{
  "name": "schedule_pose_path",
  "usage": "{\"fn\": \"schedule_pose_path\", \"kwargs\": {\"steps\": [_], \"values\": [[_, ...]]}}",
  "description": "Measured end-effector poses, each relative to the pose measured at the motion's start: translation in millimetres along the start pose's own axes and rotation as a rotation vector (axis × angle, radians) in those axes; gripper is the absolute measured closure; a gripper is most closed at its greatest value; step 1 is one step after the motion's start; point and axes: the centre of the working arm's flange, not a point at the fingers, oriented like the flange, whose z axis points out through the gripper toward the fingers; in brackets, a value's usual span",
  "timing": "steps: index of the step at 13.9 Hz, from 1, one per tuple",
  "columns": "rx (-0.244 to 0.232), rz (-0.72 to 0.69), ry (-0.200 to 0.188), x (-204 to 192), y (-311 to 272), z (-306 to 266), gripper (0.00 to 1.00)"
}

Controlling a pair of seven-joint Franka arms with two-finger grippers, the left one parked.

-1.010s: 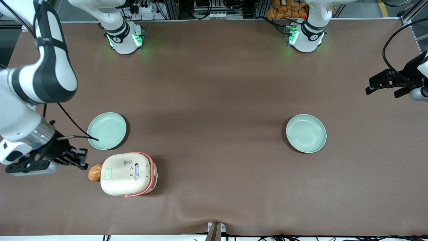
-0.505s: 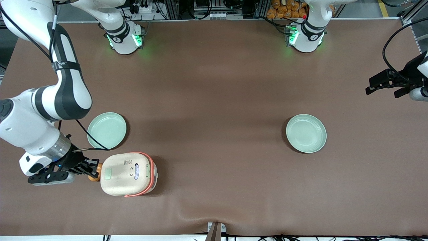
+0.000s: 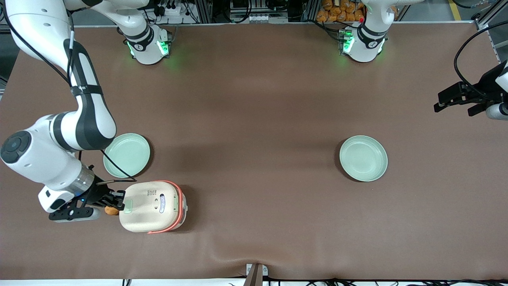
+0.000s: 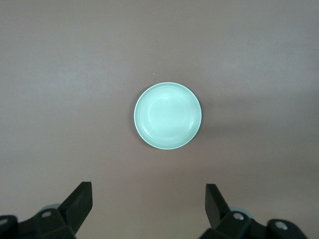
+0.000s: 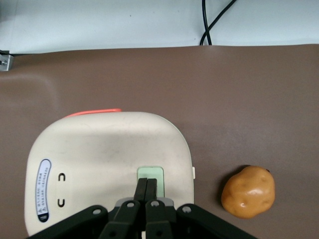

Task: Press rice cooker button with right arm
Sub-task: 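Press the rice cooker's lid button with the closed right gripper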

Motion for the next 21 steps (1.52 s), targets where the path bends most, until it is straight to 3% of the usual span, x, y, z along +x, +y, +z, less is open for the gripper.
{"fn": "schedule_pose_path", "kwargs": {"steps": [12, 18, 20, 21], "values": [[0.000, 0.003, -0.020, -3, 2, 18, 0.98], [-0.001, 0.003, -0.004, -1, 2, 16, 0.96], [-0.001, 0.001, 0.024, 4, 1, 5, 0.94], [0.000, -0.001, 0.037, 7, -1, -4, 0.88]]}}
